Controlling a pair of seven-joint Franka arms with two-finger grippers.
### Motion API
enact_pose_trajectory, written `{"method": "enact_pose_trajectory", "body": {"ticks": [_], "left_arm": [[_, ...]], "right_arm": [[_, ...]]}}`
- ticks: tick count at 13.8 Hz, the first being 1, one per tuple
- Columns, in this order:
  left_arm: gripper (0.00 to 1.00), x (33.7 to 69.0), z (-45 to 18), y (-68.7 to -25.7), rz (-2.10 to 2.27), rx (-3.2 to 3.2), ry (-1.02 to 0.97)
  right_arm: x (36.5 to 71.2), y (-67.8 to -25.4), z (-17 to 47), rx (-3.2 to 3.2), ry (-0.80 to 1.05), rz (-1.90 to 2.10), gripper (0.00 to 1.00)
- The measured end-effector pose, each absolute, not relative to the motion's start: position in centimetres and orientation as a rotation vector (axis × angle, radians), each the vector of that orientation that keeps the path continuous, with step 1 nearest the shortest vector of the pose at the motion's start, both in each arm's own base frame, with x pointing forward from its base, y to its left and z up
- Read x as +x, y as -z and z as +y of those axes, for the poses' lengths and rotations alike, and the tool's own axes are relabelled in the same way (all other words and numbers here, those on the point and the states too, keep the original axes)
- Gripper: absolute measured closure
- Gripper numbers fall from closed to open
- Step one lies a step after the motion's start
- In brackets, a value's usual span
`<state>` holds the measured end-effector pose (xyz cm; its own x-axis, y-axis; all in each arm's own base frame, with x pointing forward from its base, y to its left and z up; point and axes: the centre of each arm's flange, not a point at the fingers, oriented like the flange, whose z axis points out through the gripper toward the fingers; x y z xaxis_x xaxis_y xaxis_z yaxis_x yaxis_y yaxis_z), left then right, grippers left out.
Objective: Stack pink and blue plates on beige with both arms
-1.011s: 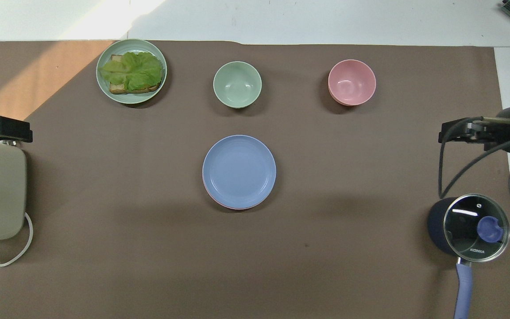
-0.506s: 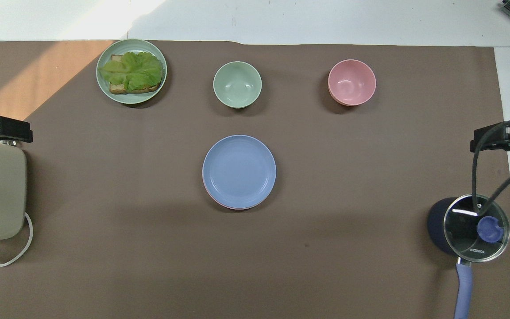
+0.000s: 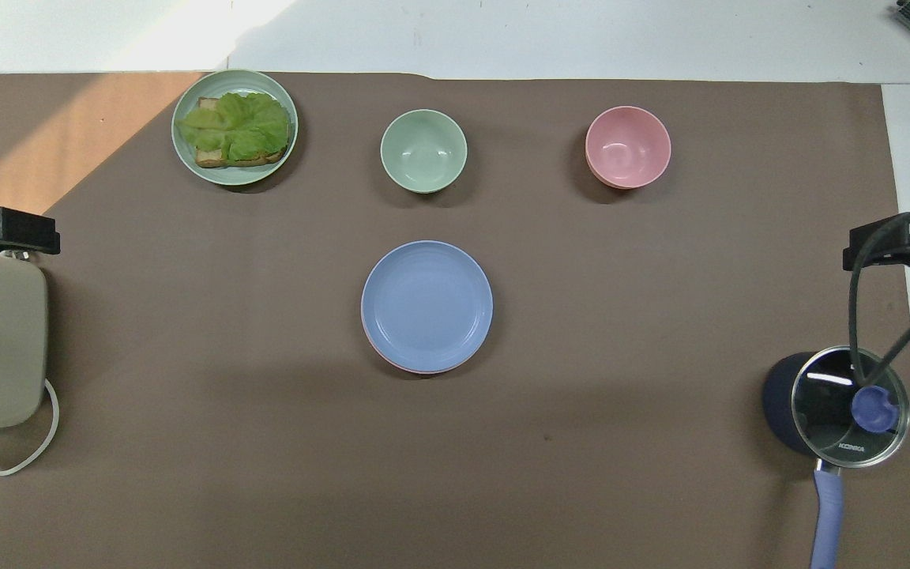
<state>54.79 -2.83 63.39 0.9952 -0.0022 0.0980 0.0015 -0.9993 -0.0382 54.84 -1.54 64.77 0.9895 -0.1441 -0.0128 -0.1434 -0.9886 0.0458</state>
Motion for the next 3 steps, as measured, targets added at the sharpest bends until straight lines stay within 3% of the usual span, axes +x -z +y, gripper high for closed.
{"method": "enact_pose_trajectory", "body": {"ticks": [3], "left_arm": [[0.00, 54.76, -2.74, -63.36, -0.002, -3.100, 0.148]], "right_arm": [[54.91, -64.78, -1.55, 3.089, 0.024, -0.223, 0.00]]}}
